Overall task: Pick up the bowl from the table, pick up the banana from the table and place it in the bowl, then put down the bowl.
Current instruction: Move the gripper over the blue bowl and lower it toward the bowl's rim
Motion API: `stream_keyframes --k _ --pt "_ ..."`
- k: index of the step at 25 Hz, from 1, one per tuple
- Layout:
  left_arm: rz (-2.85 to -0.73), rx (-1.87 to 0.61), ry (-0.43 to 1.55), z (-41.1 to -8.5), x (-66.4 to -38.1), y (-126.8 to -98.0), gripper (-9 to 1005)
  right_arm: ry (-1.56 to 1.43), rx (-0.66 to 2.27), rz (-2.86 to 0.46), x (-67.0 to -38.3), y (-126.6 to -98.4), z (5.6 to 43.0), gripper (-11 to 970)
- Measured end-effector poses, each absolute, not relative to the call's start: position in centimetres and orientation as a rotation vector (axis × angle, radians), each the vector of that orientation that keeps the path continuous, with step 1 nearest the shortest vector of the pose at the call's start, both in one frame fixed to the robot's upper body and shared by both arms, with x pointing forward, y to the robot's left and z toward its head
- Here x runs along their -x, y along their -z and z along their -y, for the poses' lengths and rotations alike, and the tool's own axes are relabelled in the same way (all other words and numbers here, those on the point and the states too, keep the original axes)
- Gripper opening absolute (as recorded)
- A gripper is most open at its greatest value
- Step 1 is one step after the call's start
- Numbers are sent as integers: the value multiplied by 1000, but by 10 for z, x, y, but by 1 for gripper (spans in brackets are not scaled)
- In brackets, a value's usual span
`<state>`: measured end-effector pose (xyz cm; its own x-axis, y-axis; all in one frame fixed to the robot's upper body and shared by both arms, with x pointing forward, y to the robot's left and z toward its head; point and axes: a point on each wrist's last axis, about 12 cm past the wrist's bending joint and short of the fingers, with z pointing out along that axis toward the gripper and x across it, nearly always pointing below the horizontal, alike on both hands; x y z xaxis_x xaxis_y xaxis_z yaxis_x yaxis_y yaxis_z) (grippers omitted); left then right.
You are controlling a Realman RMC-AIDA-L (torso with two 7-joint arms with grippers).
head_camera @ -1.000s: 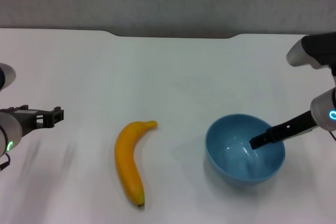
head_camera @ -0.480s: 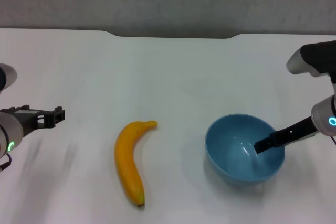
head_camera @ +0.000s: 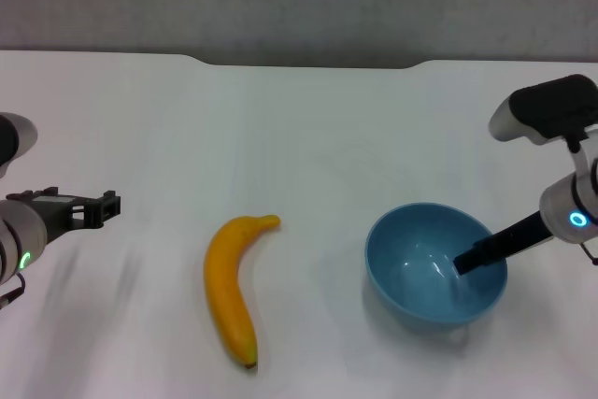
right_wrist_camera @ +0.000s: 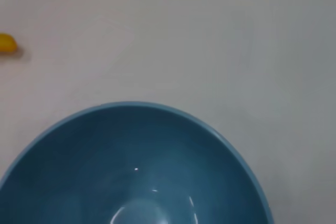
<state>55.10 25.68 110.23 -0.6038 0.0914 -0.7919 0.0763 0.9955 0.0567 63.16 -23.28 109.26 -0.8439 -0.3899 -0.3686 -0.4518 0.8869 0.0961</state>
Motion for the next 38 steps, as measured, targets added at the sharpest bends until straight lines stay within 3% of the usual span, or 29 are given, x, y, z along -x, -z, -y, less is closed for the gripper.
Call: stream_keyframes --k 17,25,38 --pt "-2221 -120 -29 -258 -551 -1102 766 -221 631 -2670 -633 -1087 230 161" --pt "-2225 -127 -30 -256 -552 -1101 766 -222 613 -2661 -633 -1085 232 71" --pt "-2236 -143 -29 -254 -551 -1096 766 -314 576 -2610 -629 -1083 229 63"
